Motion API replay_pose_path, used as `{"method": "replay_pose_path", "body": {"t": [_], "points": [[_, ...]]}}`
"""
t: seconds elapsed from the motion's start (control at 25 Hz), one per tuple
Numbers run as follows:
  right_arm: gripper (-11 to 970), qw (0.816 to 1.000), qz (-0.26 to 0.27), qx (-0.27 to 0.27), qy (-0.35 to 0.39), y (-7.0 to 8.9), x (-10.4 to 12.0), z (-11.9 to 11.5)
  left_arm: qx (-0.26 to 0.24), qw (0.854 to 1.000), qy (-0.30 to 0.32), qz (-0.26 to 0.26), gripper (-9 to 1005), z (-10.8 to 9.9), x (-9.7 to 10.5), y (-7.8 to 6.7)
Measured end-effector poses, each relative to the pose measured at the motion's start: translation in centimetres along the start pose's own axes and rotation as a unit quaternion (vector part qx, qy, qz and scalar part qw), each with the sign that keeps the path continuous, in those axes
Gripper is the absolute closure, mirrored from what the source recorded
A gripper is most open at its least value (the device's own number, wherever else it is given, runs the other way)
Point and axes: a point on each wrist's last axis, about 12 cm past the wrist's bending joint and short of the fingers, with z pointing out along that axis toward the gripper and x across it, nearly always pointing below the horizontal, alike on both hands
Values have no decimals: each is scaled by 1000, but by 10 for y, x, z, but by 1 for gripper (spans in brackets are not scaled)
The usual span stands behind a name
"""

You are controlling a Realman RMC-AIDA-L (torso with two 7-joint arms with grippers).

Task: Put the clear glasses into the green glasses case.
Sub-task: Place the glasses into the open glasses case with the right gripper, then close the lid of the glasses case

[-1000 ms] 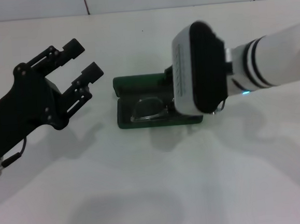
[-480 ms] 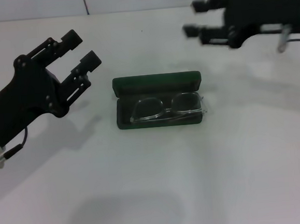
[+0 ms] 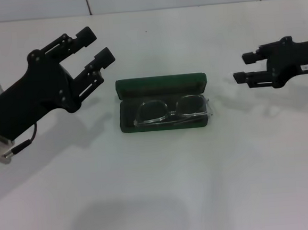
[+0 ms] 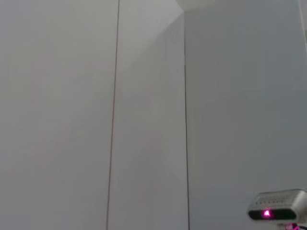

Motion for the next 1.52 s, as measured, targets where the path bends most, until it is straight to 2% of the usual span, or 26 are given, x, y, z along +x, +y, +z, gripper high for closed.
{"method": "replay_pose_path", "body": {"t": [0.16, 0.28, 0.44, 0.6, 0.84, 1.08, 1.36, 1.52], "points": [[435, 994, -22, 24, 106, -3, -20, 6, 10, 1000, 9, -2, 490, 6, 1, 1], [435, 980, -52, 26, 190, 2, -37, 27, 19, 1000, 15, -4, 490, 10, 1, 2], [435, 966, -98, 13, 238, 17, -50, 61, 21, 1000, 15, -6, 489, 12, 0, 3], [436, 960, -129, 5, 249, 28, -59, 80, 20, 1000, 16, -9, 489, 12, 0, 4], [437, 958, -148, -9, 244, 38, -65, 94, 20, 1000, 17, -6, 488, 11, 0, 4], [437, 958, -146, -14, 245, 38, -65, 102, 18, 1000, 18, -5, 487, 9, 0, 3], [438, 963, -148, -6, 225, 38, -69, 99, 18, 1000, 19, -3, 486, 9, 0, 5], [438, 972, -125, -1, 200, 32, -70, 78, 18, 1000, 19, -2, 486, 10, -1, 6]]}}
